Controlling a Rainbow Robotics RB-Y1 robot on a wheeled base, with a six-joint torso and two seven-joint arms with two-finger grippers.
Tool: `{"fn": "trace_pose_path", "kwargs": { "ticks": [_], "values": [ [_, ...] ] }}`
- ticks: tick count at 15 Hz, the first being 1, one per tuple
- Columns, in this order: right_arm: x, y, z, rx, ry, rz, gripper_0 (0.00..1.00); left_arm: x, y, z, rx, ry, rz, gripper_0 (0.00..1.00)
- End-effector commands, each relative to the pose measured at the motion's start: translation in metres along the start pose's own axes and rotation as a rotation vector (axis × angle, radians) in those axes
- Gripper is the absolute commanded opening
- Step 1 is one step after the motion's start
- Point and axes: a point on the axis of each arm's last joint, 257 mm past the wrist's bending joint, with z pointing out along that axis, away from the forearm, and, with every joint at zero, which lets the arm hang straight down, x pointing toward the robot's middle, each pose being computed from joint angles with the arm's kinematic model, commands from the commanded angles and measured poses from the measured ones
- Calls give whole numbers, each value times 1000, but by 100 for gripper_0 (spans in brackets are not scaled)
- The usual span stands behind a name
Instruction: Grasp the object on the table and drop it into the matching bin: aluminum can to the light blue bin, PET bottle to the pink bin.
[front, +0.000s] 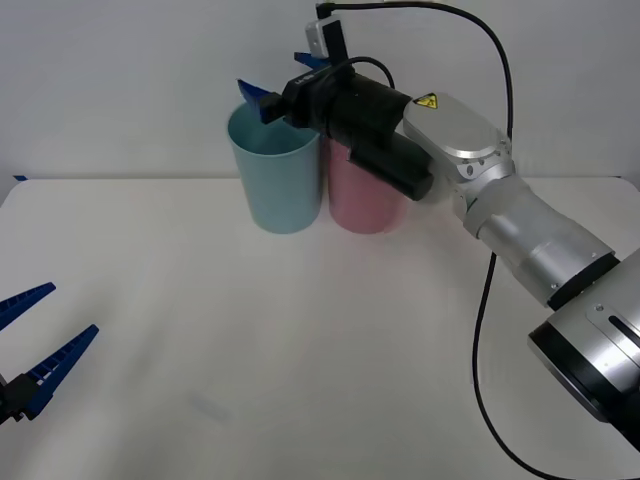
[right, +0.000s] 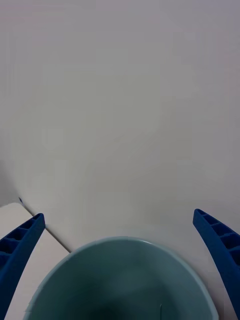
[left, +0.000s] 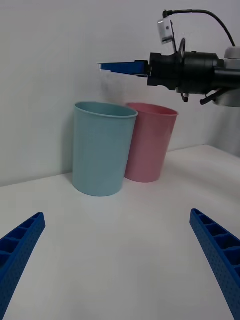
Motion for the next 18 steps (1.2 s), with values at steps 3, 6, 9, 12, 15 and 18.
{"fn": "trace_pose_path", "kwargs": {
  "ticks": [3, 6, 9, 12, 15, 18],
  "values": [
    [9, 11, -40, -64, -30, -7, 100, 0, 0, 0, 0, 0, 0, 100],
    [16, 19, -74, -121, -37, -23, 100, 0, 0, 0, 0, 0, 0, 100],
    [24, 23, -115, -187, -36, -25, 100, 0, 0, 0, 0, 0, 0, 100],
    [43, 22, -158, -226, -17, -23, 100, 0, 0, 0, 0, 0, 0, 100],
    [55, 19, -202, -260, 0, -29, 100, 0, 0, 0, 0, 0, 0, 100],
    [73, 10, -244, -266, 29, -47, 100, 0, 0, 0, 0, 0, 0, 100]
  ]
}}
